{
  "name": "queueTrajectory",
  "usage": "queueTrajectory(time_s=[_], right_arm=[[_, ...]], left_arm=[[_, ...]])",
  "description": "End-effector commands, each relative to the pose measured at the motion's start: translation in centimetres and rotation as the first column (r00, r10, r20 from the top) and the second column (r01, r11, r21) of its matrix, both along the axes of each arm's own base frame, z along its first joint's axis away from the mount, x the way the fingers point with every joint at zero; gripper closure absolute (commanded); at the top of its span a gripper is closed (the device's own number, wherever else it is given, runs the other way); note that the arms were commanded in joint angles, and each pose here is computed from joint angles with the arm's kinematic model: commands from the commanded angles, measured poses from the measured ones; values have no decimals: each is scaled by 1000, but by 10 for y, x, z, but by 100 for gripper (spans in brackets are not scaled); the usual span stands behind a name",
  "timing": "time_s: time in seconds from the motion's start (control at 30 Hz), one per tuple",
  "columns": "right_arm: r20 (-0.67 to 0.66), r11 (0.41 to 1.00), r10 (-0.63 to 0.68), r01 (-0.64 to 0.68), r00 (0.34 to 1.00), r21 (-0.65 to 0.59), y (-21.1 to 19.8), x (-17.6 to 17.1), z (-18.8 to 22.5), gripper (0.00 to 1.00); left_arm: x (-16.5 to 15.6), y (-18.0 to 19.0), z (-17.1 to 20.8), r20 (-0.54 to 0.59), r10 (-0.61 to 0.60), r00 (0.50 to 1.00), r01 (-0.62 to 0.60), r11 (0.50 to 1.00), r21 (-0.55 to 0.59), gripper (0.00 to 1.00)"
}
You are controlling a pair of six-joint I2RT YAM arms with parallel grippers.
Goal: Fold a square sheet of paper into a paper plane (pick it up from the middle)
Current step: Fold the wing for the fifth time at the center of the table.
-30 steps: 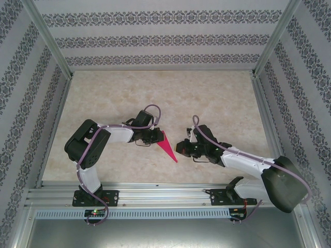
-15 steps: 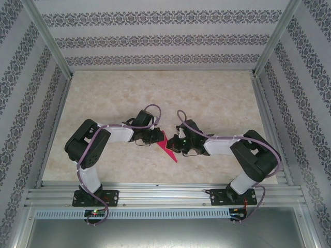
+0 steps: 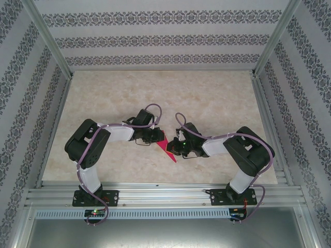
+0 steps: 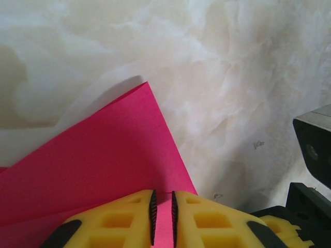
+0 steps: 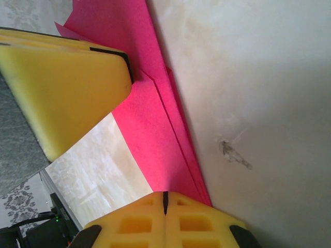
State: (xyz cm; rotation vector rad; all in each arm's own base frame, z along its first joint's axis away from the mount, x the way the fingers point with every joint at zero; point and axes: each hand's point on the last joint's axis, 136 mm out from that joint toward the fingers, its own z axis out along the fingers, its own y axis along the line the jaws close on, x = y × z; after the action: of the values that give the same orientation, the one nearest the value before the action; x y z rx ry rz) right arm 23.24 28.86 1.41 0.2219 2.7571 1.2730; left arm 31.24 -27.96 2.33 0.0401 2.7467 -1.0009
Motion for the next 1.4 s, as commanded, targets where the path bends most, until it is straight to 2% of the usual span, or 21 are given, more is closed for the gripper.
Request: queueTrajectory(time_s=[0.0, 0.2, 0.5, 0.63, 0.77, 1.07, 1.23, 1.37], right_arm=[[-152, 986, -22, -3, 988, -167, -32, -35, -47, 100], [-152, 985, -39, 12, 988, -174, -31, -32, -48, 100], [-161, 984, -53, 24, 986, -175, -29, -32, -51, 100], [-160, 983, -66, 37, 985, -177, -28, -32, -53, 100], [-166, 983, -69, 39, 984, -179, -28, -34, -54, 100], [-174, 981, -71, 37, 982, -193, -31, -35, -56, 100], [-181, 979, -60, 22, 982, -203, -33, -39, -57, 100], [-190, 975, -37, -7, 981, -223, -37, -44, -59, 100]], left_arm=[[7, 3, 20, 49, -11, 999, 11, 1000, -5, 76], [9, 2, 63, 170, -28, 985, 29, 1000, -5, 71], [3, 18, 67, 338, 25, 941, -29, 1000, 6, 71], [-2, 23, 53, 272, 63, 960, -74, 997, 30, 71], [-3, 18, 41, 247, 85, 965, -86, 996, -8, 68], [-2, 7, 18, 197, 43, 979, -42, 999, -10, 67], [3, 31, -5, 173, 102, 980, -119, 989, 90, 70], [13, 50, -15, 127, 160, 979, -172, 981, 85, 71]])
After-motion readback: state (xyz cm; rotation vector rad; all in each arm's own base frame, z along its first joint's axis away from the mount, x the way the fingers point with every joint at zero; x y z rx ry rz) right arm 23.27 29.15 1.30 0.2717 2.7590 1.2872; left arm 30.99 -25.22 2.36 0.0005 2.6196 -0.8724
